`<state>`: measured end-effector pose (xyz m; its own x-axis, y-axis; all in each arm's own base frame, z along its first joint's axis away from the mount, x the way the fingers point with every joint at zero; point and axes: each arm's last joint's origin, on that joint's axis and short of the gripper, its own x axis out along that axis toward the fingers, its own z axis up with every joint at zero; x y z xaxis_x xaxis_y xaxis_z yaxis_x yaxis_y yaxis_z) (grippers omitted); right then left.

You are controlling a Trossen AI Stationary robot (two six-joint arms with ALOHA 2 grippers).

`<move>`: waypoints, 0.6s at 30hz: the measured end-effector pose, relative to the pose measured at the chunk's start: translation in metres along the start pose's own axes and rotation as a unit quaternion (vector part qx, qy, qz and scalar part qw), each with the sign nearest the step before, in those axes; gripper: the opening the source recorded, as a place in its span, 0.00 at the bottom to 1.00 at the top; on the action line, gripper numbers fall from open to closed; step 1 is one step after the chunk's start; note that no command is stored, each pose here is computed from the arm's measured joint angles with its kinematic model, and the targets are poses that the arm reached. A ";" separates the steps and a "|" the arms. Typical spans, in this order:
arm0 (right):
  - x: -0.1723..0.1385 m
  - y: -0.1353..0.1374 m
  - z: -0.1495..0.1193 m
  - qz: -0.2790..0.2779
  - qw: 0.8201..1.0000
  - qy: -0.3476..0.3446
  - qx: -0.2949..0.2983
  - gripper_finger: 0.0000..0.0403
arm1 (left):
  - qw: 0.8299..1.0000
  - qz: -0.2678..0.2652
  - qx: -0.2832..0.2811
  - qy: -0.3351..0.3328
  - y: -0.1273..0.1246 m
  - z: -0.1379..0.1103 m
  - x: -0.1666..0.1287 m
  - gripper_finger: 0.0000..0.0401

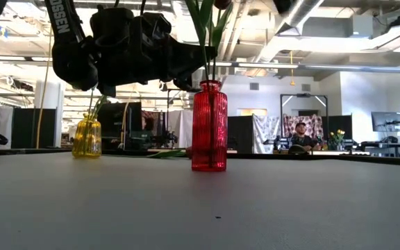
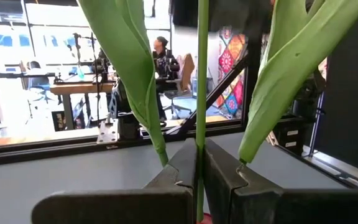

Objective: Sort flowers into vase by color
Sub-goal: Put the black tulip into the red vase

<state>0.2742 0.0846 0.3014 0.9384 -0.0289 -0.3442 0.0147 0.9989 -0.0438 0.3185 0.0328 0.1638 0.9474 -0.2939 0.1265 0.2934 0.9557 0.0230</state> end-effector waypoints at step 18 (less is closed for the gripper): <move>-0.010 -0.048 0.068 -0.087 0.992 -0.081 -0.048 0.32 | 1.000 -0.002 0.000 0.000 0.000 0.000 0.000 0.00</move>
<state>0.2879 0.0393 0.3711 0.9676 -0.1874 -0.1690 0.1564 0.9710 -0.1808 0.3185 0.0327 0.1638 0.9463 -0.2973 0.1267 0.2969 0.9546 0.0230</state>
